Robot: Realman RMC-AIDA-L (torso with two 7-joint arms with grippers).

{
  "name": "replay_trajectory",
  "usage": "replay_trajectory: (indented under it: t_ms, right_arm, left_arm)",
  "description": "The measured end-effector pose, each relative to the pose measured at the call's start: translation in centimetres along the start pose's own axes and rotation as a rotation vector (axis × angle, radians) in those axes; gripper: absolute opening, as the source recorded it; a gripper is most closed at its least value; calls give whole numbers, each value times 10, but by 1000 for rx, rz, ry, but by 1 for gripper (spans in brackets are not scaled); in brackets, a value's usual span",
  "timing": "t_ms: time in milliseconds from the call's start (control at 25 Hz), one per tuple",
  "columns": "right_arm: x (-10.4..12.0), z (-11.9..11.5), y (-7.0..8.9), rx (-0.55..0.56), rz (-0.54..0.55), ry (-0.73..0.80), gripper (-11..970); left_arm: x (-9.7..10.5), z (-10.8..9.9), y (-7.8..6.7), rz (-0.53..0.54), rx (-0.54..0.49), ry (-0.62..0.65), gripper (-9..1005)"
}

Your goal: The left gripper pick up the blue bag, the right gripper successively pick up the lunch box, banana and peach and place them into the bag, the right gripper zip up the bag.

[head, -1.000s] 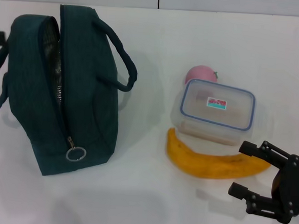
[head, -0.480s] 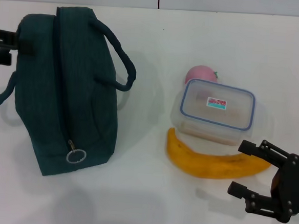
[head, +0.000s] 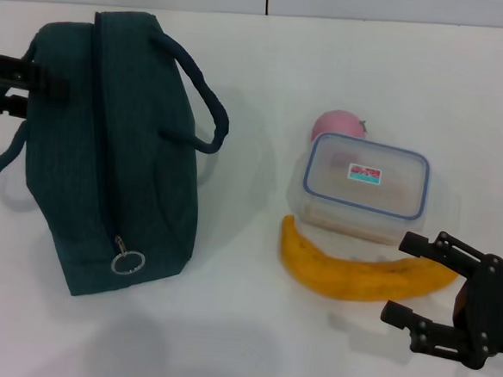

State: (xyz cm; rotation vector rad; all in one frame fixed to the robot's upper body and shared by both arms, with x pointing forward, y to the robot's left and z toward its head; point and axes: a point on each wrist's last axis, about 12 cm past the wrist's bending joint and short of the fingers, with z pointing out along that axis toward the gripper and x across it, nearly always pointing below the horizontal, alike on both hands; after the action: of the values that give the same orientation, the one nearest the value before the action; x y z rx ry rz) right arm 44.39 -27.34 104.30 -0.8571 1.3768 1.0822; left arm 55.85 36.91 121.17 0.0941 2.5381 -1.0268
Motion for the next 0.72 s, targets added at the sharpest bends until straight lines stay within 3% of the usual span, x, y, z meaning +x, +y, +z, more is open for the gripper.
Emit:
replay_trajectory:
  t_ms: [240, 480, 560, 720]
  right_arm:
    - [0, 0, 0, 4, 3, -2, 857]
    - [1, -1, 0, 8, 7, -4, 857]
    - [1, -1, 0, 9, 7, -6, 857]
    - [-1, -1, 0, 18, 13, -21, 857]
  left_arm:
    - [2, 6, 1, 27, 3, 26, 825]
    - [4, 10, 2, 56, 21, 34, 666]
    - [3, 10, 2, 58, 25, 31, 470]
    - [2, 8, 0, 66, 40, 23, 385]
